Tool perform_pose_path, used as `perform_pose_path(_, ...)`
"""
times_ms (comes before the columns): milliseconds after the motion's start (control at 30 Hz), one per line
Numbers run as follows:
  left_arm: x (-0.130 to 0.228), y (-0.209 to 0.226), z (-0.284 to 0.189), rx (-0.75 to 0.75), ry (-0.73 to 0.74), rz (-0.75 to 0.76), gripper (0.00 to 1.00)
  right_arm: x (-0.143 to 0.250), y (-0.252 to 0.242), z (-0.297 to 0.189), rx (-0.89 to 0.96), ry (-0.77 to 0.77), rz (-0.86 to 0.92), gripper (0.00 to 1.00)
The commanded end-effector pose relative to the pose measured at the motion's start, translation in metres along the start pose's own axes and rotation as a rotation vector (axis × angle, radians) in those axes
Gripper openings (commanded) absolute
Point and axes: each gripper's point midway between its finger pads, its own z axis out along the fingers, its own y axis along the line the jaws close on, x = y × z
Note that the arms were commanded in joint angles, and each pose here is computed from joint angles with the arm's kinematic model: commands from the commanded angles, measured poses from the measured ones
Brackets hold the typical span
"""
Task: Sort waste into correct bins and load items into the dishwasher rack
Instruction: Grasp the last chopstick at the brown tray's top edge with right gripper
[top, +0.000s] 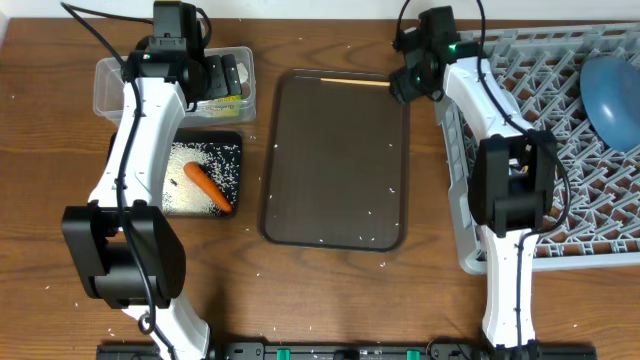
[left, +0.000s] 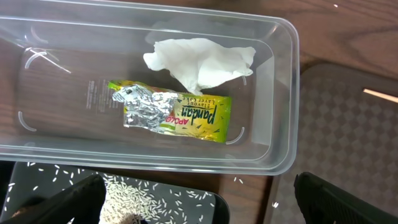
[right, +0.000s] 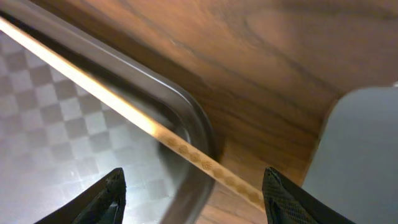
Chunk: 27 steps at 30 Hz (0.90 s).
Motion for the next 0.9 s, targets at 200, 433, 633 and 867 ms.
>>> perform_pose_path(200,0.000,0.000,-0.003,0.001,-0.003,-0.004,0.98,0.018,-0.013,0.023,0.014,0.048,0.017,0.58)
perform_pose_path(433,0.000,0.000,-0.003,0.000,-0.003,-0.004,0.98,0.023,-0.012,0.024,0.011,0.065,0.021,0.41)
perform_pose_path(633,0.000,0.000,-0.003,0.001,-0.003,-0.004,0.98,0.032,-0.010,0.023,0.002,0.102,0.025,0.28)
perform_pose_path(867,0.000,0.000,-0.003,0.001,-0.003,-0.004,0.98,0.039,-0.006,0.022,-0.008,0.137,0.026,0.12)
